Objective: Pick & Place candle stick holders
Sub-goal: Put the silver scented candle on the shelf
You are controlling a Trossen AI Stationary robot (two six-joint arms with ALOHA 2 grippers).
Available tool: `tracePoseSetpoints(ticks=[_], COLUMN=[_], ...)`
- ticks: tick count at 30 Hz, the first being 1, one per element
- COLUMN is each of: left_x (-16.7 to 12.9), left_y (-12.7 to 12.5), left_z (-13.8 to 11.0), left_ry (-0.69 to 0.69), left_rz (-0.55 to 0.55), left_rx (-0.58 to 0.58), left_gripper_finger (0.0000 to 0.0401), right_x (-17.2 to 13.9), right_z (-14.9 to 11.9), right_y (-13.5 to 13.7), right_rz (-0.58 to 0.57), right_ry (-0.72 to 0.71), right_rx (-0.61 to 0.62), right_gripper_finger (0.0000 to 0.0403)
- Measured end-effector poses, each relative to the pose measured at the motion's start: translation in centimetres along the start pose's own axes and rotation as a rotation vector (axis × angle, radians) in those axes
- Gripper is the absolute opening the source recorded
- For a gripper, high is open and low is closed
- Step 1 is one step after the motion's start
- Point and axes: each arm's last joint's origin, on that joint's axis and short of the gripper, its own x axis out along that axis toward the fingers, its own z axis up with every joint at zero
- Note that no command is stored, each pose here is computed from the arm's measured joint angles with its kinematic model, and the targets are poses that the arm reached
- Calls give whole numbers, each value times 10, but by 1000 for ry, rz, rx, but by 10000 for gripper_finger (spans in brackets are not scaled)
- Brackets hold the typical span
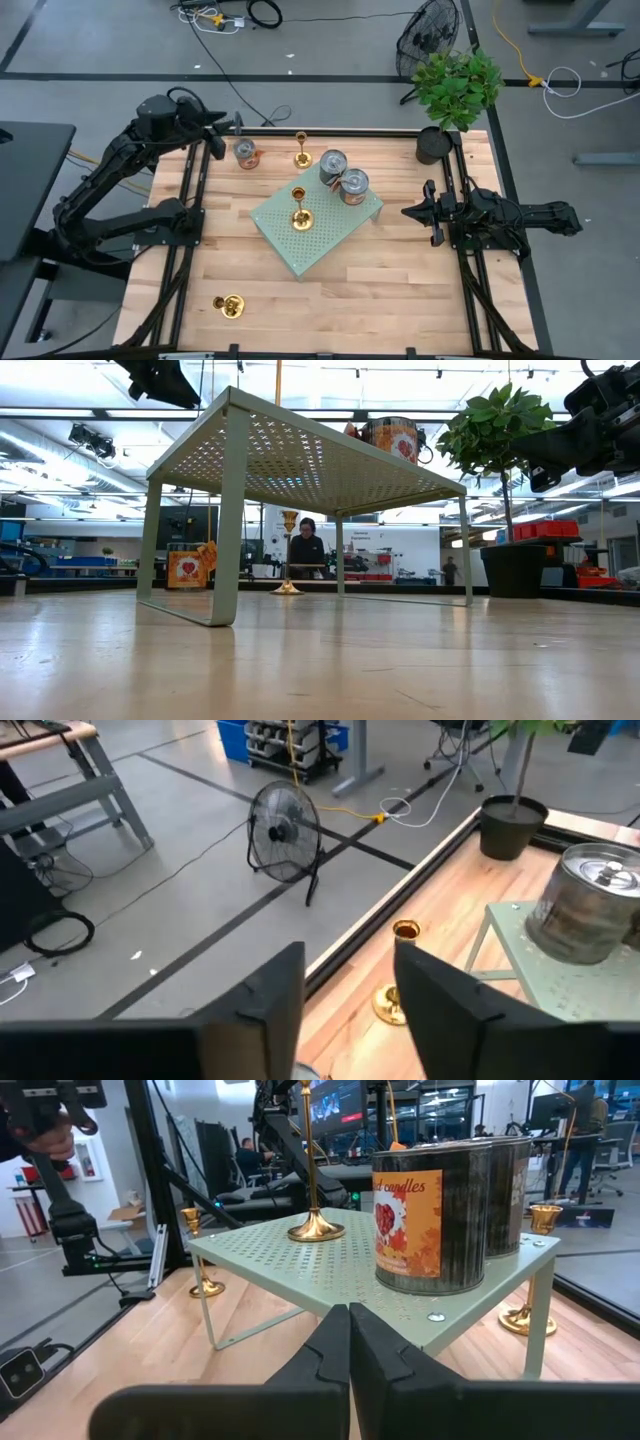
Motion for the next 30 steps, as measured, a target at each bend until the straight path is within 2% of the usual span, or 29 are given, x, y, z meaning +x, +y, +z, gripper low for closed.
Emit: tracePoseSetpoints(ticks=[12,24,30], left_x=[0,0,7], left_y=[0,0,0], left_z=[-5,-6,-9], left_ry=[54,63,113], left_rz=[-4,27,42], left_rx=[-1,-1,-22], left_gripper_finger=[264,323,352], right_x=[0,0,0], right_z=[0,0,0], right_y=[0,0,0], right_rz=[0,0,0], right_ry=[0,0,0], right_rx=[0,0,0], right_gripper_finger=[3,3,3])
